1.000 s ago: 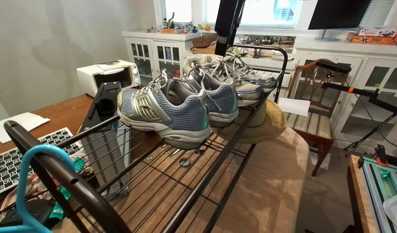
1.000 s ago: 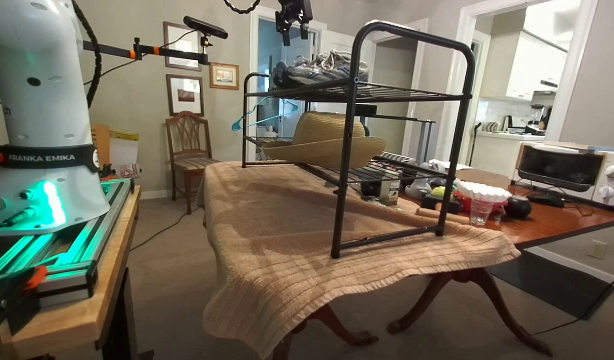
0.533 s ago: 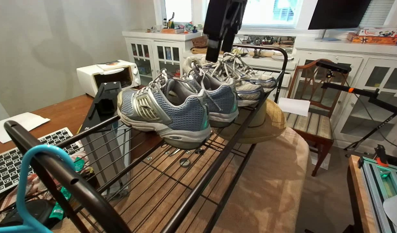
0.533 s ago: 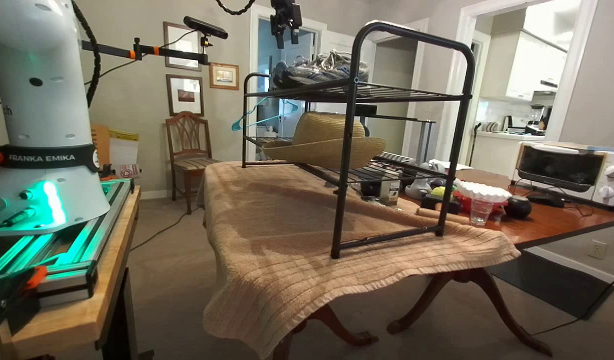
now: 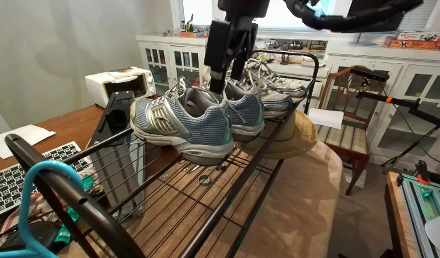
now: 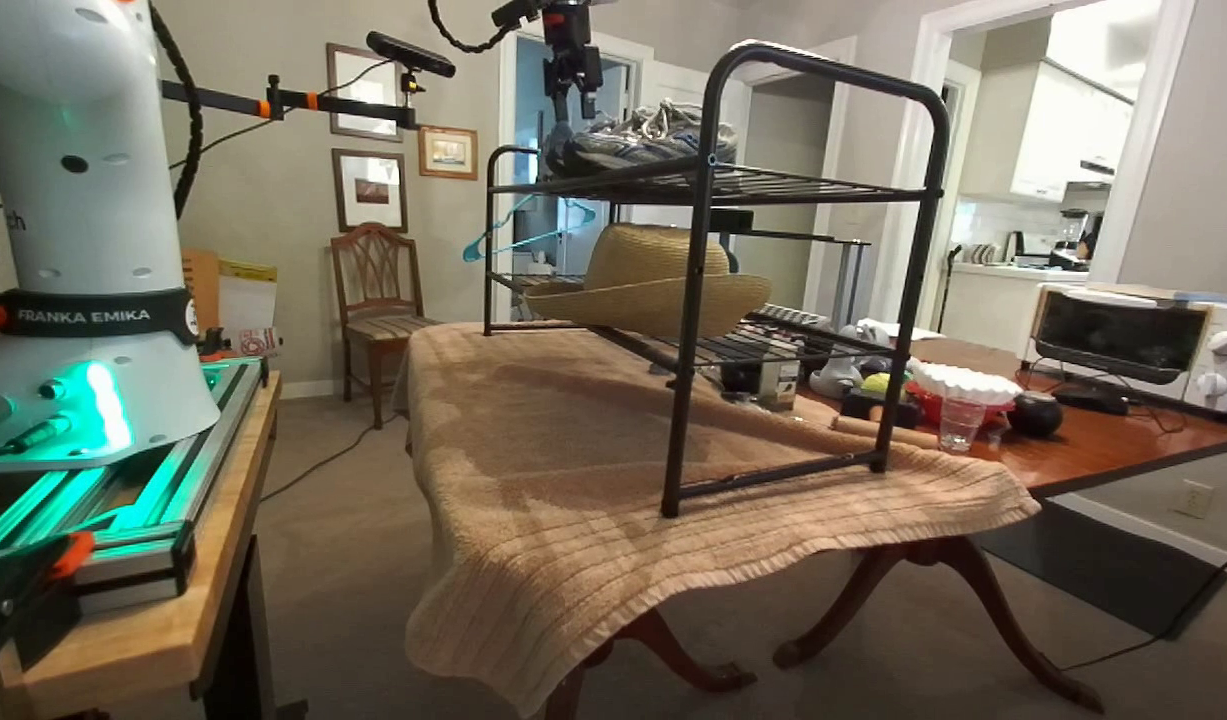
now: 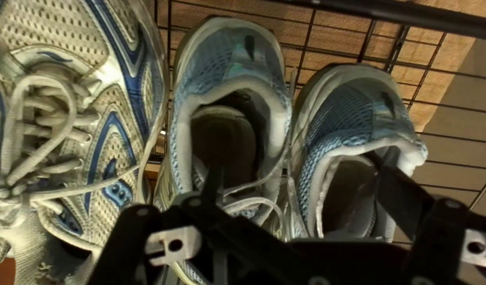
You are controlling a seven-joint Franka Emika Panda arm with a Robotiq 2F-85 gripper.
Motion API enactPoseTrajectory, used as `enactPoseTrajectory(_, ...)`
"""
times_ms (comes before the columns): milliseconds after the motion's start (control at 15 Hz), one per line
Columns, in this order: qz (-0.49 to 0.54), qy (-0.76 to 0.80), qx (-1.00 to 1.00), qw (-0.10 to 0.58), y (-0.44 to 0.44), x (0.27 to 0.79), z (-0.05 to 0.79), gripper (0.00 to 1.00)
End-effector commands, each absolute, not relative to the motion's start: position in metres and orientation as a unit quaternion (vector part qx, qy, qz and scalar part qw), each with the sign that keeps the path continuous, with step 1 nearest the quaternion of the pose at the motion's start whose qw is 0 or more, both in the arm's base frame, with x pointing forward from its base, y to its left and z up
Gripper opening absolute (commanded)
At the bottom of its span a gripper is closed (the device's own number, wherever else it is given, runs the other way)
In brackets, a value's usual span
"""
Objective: Move the shoes to the right
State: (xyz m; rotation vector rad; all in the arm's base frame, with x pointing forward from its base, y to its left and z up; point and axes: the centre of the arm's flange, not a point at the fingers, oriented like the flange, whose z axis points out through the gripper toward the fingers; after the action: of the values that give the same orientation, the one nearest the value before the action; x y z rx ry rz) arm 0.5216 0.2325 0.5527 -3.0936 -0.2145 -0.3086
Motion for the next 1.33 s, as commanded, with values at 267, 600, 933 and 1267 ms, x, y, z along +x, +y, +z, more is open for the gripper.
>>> enactPoseTrajectory(267, -0.108, -0.055, -0.992, 0.020, 0.239, 0.525, 0.526, 1.00)
enactPoseTrajectory(600, -0.114, -0.051, -0.992, 0.027, 0.241, 0.526, 0.514, 1.00)
enactPoseTrajectory(933, -0.106, -0.050, -0.993, 0.016, 0.240, 0.526, 0.508, 0.58)
enactPoseTrajectory(1267, -0.109, -0.067, -0.992, 0.023, 0.240, 0.530, 0.513, 0.18)
